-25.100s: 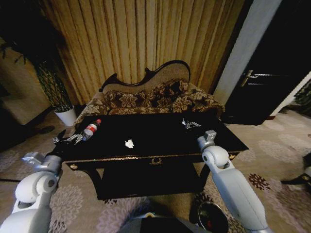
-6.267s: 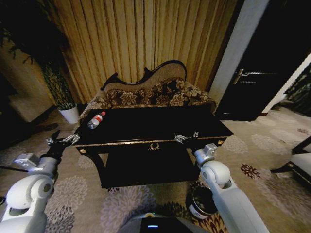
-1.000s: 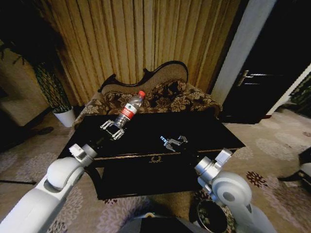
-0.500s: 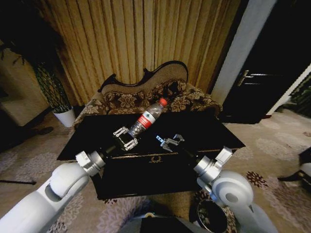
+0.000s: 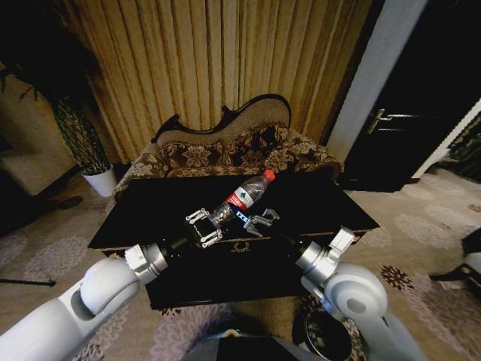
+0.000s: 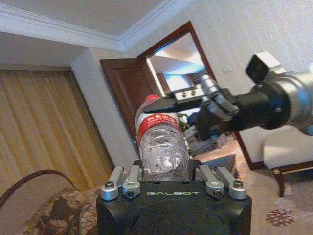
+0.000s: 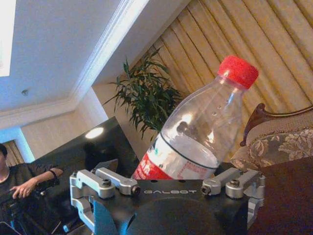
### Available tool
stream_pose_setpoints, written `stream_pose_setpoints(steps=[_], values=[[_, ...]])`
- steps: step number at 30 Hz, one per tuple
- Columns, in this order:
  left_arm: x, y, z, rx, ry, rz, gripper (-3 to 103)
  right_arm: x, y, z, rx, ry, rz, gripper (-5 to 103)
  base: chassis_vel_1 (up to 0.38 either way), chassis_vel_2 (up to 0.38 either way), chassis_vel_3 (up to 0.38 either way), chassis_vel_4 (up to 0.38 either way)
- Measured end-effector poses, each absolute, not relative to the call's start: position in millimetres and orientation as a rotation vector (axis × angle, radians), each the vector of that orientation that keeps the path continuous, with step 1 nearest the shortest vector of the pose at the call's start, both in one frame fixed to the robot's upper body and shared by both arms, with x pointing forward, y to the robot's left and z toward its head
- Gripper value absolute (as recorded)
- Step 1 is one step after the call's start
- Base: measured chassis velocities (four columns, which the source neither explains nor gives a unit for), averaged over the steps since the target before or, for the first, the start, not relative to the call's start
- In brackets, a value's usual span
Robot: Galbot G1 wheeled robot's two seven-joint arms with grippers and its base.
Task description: Move to the front of the table and place the trash on the table into the trash bin.
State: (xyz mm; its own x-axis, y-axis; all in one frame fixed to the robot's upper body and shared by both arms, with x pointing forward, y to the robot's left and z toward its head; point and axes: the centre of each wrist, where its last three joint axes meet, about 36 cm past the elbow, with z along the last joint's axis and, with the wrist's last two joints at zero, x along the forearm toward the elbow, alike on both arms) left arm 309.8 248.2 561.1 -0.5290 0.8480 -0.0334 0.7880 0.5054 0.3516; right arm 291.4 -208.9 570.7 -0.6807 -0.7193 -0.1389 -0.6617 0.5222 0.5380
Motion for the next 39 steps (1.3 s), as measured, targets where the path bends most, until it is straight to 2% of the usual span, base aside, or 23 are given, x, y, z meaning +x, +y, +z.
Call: stream_pose_setpoints(steps=[10,12,13,14,15,17,18,19,26,29,30,32,33,35,36,38,39], values=[[308,248,563,1.429,2.531,0.457,42,293,-210,572,1.212,-2.663,-0.841,101,0.000,0.000,0.000,0.000],[309,249,562,1.426,2.533,0.456,42,293,-211,573,1.208,-2.668,-0.835,97,0.000,0.000,0.000,0.000],[309,249,562,1.423,2.535,0.453,41,293,-211,573,1.206,-2.673,-0.832,92,0.000,0.000,0.000,0.000],[309,249,562,1.423,2.535,0.453,41,293,-211,573,1.206,-2.673,-0.832,92,0.000,0.000,0.000,0.000],[309,249,562,1.420,2.536,0.451,41,293,-212,573,1.205,-2.676,-0.829,82,0.000,0.000,0.000,0.000],[310,249,561,1.419,2.537,0.451,41,293,-212,573,1.204,-2.678,-0.827,82,0.000,0.000,0.000,0.000],[310,249,561,1.416,2.539,0.450,41,293,-212,573,1.204,-2.679,-0.827,71,0.000,0.000,0.000,0.000],[310,249,562,1.412,2.539,0.452,41,293,-212,573,1.205,-2.679,-0.827,66,0.000,0.000,0.000,0.000],[310,250,565,1.402,2.544,0.466,40,294,-212,574,1.207,-2.683,-0.825,52,0.000,0.000,0.000,0.000],[310,250,565,1.397,2.548,0.462,56,293,-212,573,1.207,-2.684,-0.824,42,0.000,0.000,0.000,0.000],[310,250,565,1.397,2.548,0.462,56,293,-212,573,1.207,-2.684,-0.824,42,0.000,0.000,0.000,0.000],[310,249,565,1.378,2.562,0.448,66,293,-214,574,1.198,-2.691,-0.823,36,0.000,0.000,0.000,0.000],[310,249,564,1.356,2.580,0.431,72,293,-215,574,1.191,-2.699,-0.821,36,0.000,0.000,0.000,0.000],[311,249,564,1.330,2.602,0.414,72,294,-216,574,1.186,-2.705,-0.821,33,0.000,0.000,0.000,0.000],[313,251,564,1.284,2.636,0.386,82,294,-217,575,1.182,-2.714,-0.821,30,0.000,0.000,0.000,0.000],[315,253,566,1.257,2.655,0.371,82,294,-218,575,1.180,-2.721,-0.822,28,0.000,0.000,0.000,0.000],[319,258,569,1.209,2.683,0.345,93,296,-219,575,1.172,-2.739,-0.828,27,0.000,0.000,0.000,0.000]])
